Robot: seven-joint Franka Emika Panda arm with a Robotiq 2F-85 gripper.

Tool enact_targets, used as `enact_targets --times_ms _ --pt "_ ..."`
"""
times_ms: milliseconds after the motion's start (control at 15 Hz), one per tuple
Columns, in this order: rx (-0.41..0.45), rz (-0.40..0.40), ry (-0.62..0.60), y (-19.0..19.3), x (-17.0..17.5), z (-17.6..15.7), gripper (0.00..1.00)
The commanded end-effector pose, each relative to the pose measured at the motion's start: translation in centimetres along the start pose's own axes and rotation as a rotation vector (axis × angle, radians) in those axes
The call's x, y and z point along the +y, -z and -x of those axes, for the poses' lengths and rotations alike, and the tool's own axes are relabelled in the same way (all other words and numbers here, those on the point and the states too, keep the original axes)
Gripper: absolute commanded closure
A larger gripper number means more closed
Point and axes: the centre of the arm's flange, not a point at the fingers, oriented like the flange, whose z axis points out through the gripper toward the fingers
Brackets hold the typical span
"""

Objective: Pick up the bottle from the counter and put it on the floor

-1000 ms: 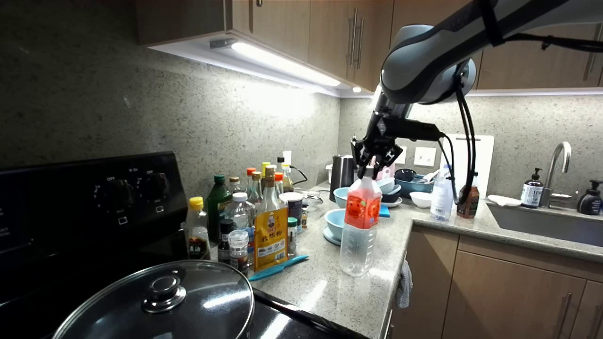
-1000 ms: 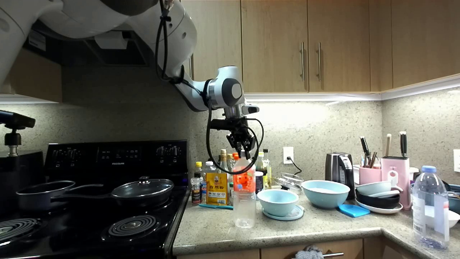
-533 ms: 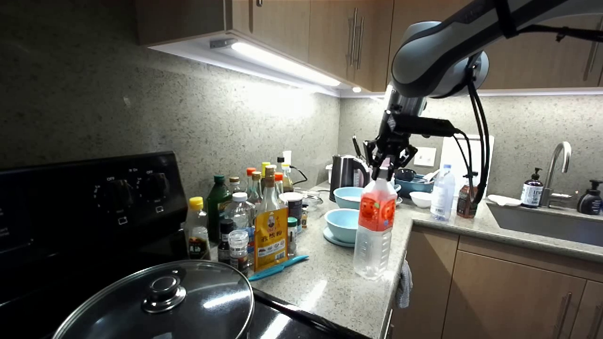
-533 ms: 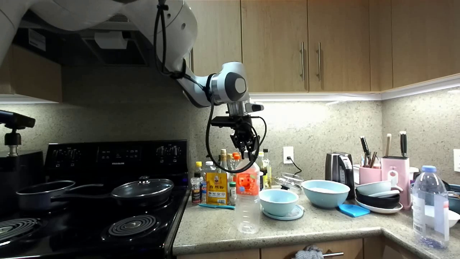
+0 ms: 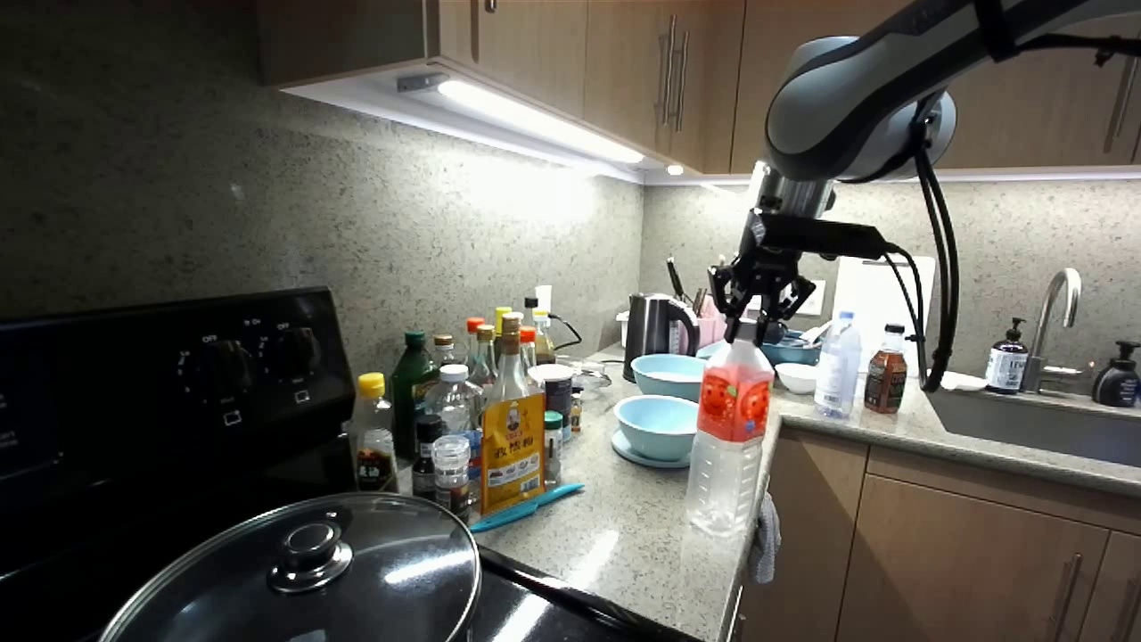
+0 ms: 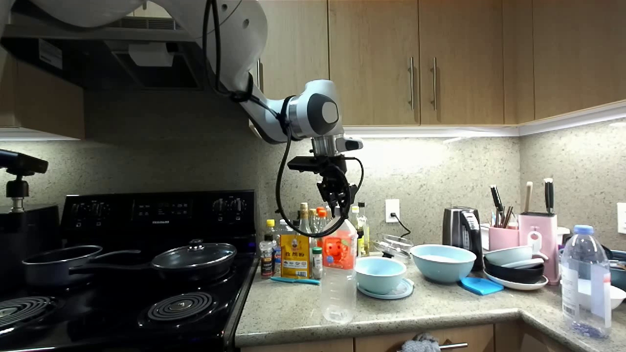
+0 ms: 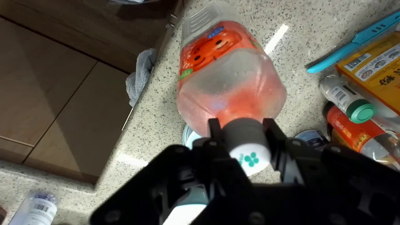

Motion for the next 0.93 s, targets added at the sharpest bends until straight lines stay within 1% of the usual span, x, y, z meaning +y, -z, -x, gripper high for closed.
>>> enact_targets --times_ms 0,400,600,733,867 --pt "-0.027 -0.015 -0.041 0.9 1.2 1.9 0.88" --pt "-0.048 -0.022 -0.063 1.2 2.2 3.0 0.88" --pt "-0.049 -0.04 -0.102 1.3 3.1 3.6 0.88" --pt "-0.051 -0.052 -0.137 1.5 4.3 4.2 0.88" --pt "-0.031 -0.079 -0.175 2.0 5.0 4.6 0.88"
